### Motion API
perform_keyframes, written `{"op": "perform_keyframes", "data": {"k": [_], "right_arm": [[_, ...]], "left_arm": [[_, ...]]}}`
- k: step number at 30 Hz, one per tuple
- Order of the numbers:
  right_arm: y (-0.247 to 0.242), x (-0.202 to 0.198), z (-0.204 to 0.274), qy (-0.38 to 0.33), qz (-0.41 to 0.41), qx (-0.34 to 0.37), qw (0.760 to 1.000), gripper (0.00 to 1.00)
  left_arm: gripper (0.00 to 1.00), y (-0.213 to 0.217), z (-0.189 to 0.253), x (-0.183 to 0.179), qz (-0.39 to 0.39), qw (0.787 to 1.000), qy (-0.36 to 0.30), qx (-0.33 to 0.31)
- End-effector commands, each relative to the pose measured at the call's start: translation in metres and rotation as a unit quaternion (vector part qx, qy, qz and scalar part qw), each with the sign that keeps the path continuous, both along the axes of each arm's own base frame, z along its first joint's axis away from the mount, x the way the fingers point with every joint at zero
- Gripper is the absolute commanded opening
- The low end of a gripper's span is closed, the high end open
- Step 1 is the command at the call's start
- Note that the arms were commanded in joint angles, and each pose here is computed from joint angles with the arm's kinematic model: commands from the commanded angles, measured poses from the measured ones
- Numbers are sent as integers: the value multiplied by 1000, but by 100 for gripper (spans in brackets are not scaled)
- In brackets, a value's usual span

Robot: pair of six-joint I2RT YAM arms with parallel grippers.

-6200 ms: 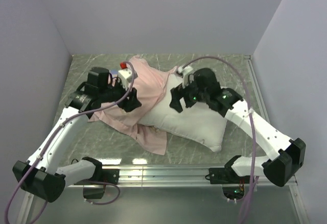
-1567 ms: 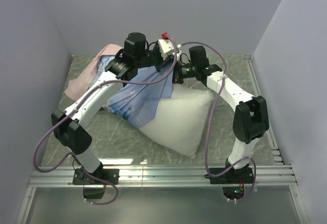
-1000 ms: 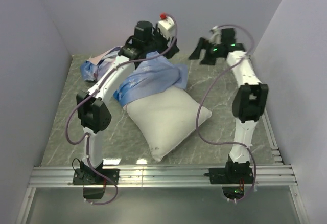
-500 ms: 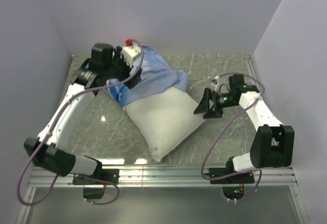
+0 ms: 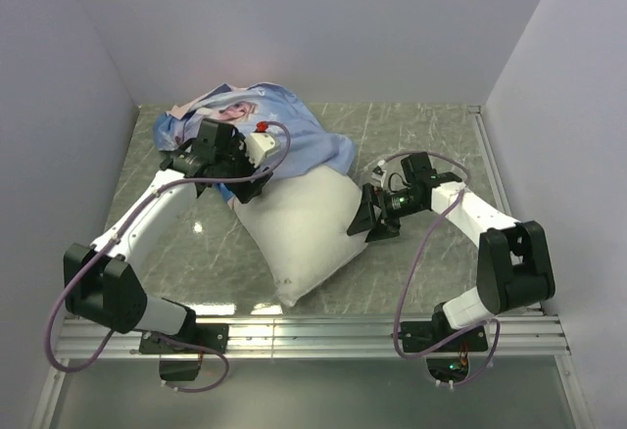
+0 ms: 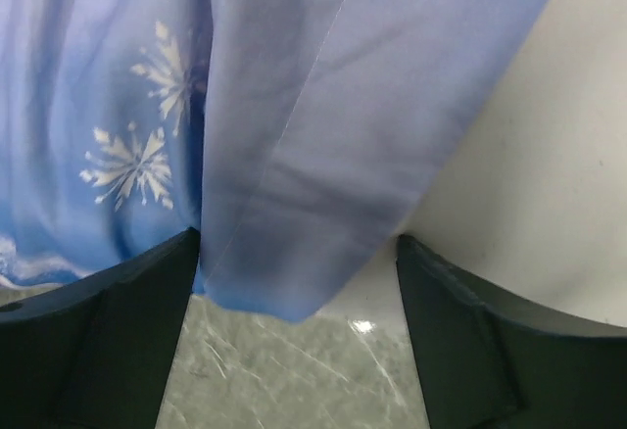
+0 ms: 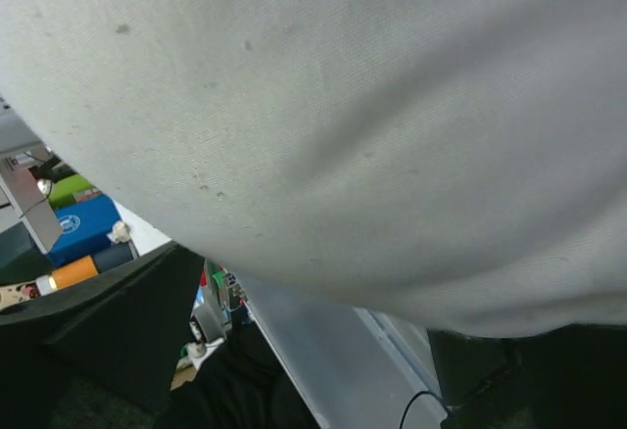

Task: Put the pillow into the pillowcase

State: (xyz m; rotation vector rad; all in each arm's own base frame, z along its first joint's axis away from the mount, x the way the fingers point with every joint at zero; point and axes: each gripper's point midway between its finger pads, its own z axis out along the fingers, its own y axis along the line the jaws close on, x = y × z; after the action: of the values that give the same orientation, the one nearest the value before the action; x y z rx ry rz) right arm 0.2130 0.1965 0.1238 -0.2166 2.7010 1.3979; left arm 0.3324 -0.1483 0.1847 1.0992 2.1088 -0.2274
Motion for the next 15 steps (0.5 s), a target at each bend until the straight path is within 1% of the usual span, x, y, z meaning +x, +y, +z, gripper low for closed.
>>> {"op": "perform_keyframes", "data": {"k": [1, 2, 3, 4, 5, 6, 7, 8, 9, 10, 11, 13, 15], "right_arm": [[9, 33, -2, -42, -22, 5, 999, 86], [8, 37, -4, -46, -25, 0, 999, 79], [8, 42, -3, -53, -29, -4, 998, 64], [7, 46, -3, -60, -35, -10, 998, 57], [8, 51, 1, -76, -39, -7, 996, 52], [9, 53, 2, -76, -45, -4, 996, 39], [10, 55, 5, -82, -45, 0, 996, 33], [12, 59, 7, -94, -47, 4, 994, 26], [12, 62, 7, -96, -49, 3, 994, 10], [12, 65, 7, -101, -50, -1, 994, 3], [11, 66, 5, -99, -49, -4, 994, 0], [12, 71, 7, -110, -49, -6, 993, 0], [13, 73, 12, -117, -55, -1, 992, 0]], "left_arm": [[81, -1, 16, 35, 2, 998, -69, 11], [76, -5, 15, 35, -9, 998, -65, 8], [69, -8, 23, 37, -19, 997, -73, 6], [48, -11, 28, 38, -27, 997, -76, 2], [39, -21, 31, 35, -48, 996, -69, -13], [32, -27, 46, 33, -58, 996, -67, -23], [19, -34, 53, 31, -66, 995, -63, -33], [14, -45, 55, 28, -81, 995, -53, -40], [10, -53, 67, 22, -101, 993, -50, -49], [2, -59, 71, 20, -106, 992, -51, -51], [0, -70, 74, 16, -116, 990, -53, -53], [0, -82, 82, 11, -132, 987, -59, -64], [0, -102, 87, -1, -153, 984, -49, -82]]}}
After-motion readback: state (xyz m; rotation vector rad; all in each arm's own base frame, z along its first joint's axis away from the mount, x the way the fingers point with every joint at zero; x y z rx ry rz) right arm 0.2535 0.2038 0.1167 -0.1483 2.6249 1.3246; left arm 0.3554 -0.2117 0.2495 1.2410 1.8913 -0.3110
